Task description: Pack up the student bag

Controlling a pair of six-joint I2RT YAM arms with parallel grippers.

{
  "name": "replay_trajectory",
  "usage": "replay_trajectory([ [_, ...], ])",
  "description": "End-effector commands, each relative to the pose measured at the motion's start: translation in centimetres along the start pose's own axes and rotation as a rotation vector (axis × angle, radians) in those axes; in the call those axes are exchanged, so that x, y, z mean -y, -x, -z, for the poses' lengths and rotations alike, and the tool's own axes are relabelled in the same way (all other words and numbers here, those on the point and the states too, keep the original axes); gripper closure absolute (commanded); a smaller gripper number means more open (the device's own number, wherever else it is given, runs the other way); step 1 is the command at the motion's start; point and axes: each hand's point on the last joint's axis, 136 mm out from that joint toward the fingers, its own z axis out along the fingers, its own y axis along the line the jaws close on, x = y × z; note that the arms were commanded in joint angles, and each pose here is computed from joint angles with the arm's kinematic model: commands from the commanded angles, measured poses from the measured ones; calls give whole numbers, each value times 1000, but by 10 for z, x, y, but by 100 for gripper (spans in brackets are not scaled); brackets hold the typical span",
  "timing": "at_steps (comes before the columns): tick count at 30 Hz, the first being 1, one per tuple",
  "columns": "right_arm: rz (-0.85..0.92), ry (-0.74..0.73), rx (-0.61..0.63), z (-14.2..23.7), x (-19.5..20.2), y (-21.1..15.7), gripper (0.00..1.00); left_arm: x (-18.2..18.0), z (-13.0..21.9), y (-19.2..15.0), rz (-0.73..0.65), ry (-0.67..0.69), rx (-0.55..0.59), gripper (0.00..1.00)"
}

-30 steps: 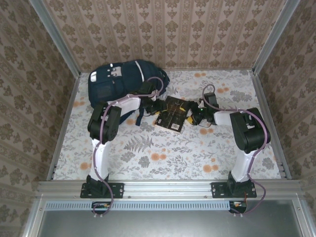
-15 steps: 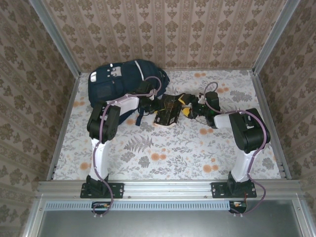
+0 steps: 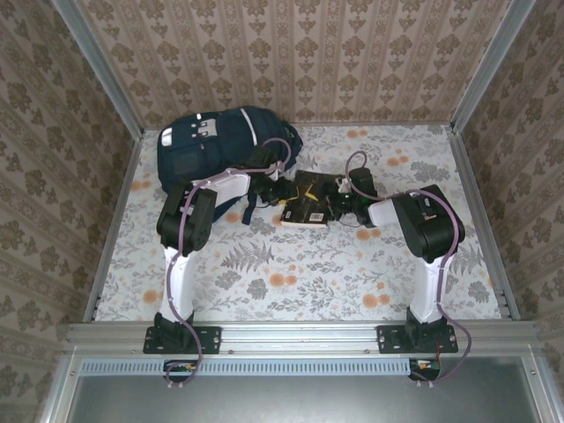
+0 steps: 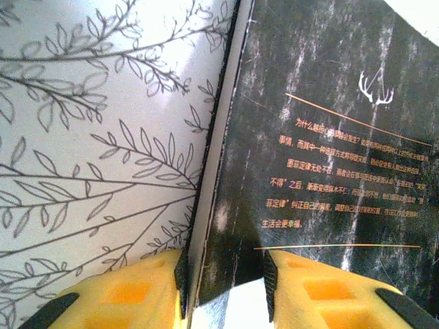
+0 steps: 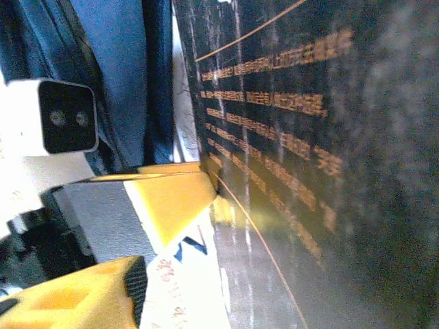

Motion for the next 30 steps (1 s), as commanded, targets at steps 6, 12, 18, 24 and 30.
replay_trajectory([
  [6, 83, -163, 59, 36, 19, 14, 100, 70, 83, 33, -187, 0, 139, 51],
  [12, 97, -225, 55, 47, 28, 8, 100, 65, 157, 119, -81, 8, 406, 40],
  [18, 89, -241, 37, 51, 33, -1, 100, 24, 170, 187, 87, 26, 482, 32],
  [24, 97, -259, 17, 54, 38, -7, 100, -1, 155, 227, 155, -14, 514, 33],
  [30, 91, -269, 3, 53, 46, -10, 100, -14, 131, 243, 206, -66, 509, 35],
])
